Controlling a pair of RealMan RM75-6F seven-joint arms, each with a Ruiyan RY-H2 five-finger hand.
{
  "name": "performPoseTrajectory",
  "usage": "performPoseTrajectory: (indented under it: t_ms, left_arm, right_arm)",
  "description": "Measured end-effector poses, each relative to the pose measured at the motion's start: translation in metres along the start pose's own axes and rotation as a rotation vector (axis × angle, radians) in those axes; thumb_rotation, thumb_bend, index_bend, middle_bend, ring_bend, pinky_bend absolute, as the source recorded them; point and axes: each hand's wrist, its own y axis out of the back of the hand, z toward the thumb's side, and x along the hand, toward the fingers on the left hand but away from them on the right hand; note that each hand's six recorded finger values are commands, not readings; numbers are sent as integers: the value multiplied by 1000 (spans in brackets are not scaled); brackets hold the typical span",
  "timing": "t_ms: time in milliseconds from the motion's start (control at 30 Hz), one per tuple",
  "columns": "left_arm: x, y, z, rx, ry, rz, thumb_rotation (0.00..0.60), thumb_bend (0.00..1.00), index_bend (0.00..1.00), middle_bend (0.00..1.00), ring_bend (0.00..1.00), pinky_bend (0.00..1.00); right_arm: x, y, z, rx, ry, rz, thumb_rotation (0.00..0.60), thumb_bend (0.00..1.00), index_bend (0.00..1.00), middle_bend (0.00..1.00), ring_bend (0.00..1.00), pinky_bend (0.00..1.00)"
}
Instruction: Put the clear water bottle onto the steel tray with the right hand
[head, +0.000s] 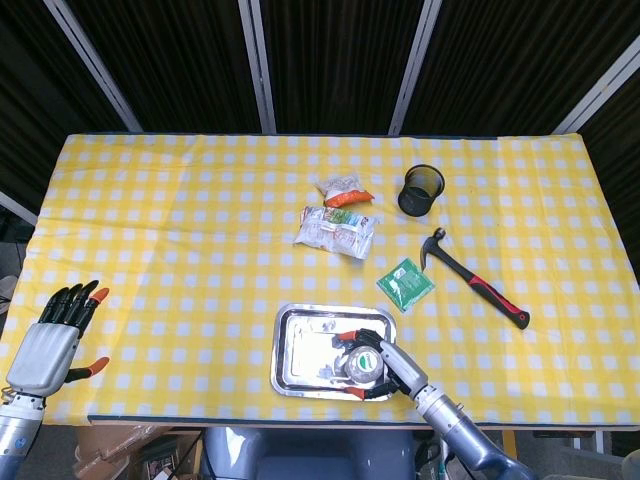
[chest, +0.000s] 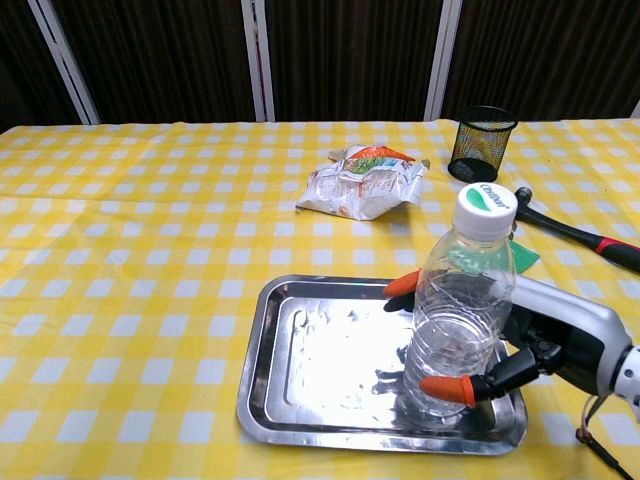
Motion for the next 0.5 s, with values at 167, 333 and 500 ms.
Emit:
performPoseTrajectory:
  t_ms: [167,333,500]
  left_arm:
    - [0,-1,1,2,-2,-2,600,190,30,0,0,0]
    - [1,-1,1,6,-3,-4,600,190,30,0,0,0]
    - [0,-3,3,9,-8,-7,600,190,30,0,0,0]
  right_arm:
    - [2,2,1,-4,2,1,600,287,145,151,90,0]
    - [9,12,1,19,-12,10,600,287,123,144,80,0]
    - [23,34,-4,53,-56,2,600,286,122,143,74,0]
